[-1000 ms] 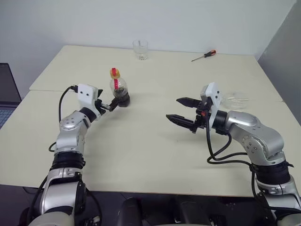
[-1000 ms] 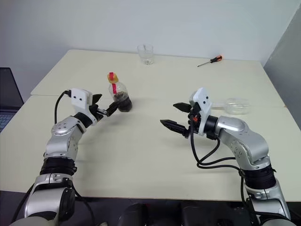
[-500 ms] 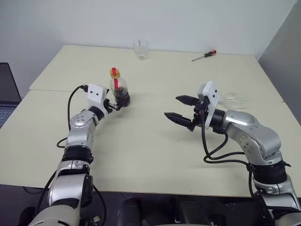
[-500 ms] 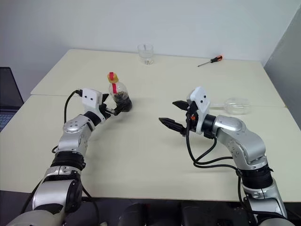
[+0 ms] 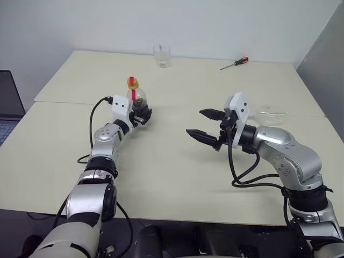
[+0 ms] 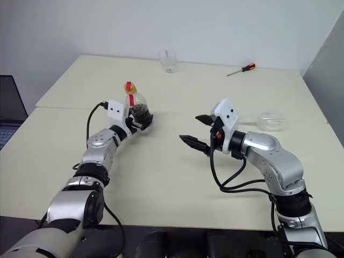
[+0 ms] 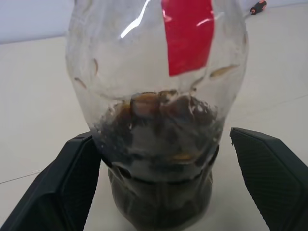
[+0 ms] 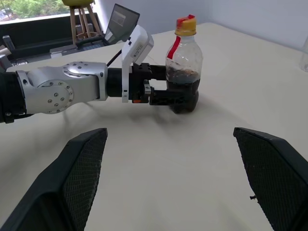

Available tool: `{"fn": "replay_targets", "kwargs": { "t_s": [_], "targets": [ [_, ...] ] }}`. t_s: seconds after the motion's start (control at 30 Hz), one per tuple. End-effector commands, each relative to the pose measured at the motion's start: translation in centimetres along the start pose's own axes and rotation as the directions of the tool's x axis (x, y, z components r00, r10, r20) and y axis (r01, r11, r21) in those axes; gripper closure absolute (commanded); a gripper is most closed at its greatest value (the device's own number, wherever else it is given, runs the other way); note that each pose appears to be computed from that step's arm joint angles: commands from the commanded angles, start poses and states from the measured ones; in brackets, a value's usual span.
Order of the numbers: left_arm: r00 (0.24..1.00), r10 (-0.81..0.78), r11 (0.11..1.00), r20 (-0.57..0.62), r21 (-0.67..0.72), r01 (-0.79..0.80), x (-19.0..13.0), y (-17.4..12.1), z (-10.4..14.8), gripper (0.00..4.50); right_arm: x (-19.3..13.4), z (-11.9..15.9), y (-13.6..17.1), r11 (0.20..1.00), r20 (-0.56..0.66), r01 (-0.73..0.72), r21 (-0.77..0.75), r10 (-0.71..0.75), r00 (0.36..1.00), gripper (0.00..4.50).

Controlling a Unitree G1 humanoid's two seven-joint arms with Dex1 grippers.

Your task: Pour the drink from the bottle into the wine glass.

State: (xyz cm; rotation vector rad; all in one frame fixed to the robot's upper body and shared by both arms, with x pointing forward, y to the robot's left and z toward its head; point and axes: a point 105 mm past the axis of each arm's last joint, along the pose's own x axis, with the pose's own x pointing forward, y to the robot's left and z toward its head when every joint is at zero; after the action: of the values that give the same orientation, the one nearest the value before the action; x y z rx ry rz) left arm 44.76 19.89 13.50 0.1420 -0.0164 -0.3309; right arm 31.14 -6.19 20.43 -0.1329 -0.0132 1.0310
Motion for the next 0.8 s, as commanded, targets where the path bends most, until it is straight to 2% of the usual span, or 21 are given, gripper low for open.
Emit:
{"fn": "replay_targets", "kwargs": {
  "t_s": [0.03, 0.33, 0.57, 0.8],
  "targets": [
    [0.999, 0.011, 0.999, 0.051, 0.034, -0.012, 0.9, 0.0, 2.1, 0.07, -0.3, 1.1, 0.3, 0.999, 0.037, 0.017, -0.043, -0.015, 0.999, 0.00],
    [0.999, 0.031, 0.997, 0.044, 0.070, -0.034, 1.2, 0.5, 2.5, 0.07, -0.7, 0.9, 0.3, 0.999, 0.030, 0.039, -0.032, -0.039, 0.999, 0.00],
    [0.997, 0.000, 0.997, 0.071, 0.078, -0.005, 2.0, -0.8, 3.2, 0.07, -1.2, 1.0, 0.0, 0.998, 0.015, 0.058, -0.036, -0.057, 0.998, 0.00],
    [0.994, 0.037, 0.999, 0.099, 0.035, -0.040, 2.8, -1.3, 4.2, 0.07, -1.9, 0.8, -0.1, 0.997, -0.017, 0.066, -0.036, -0.066, 0.998, 0.00]
  ]
}}
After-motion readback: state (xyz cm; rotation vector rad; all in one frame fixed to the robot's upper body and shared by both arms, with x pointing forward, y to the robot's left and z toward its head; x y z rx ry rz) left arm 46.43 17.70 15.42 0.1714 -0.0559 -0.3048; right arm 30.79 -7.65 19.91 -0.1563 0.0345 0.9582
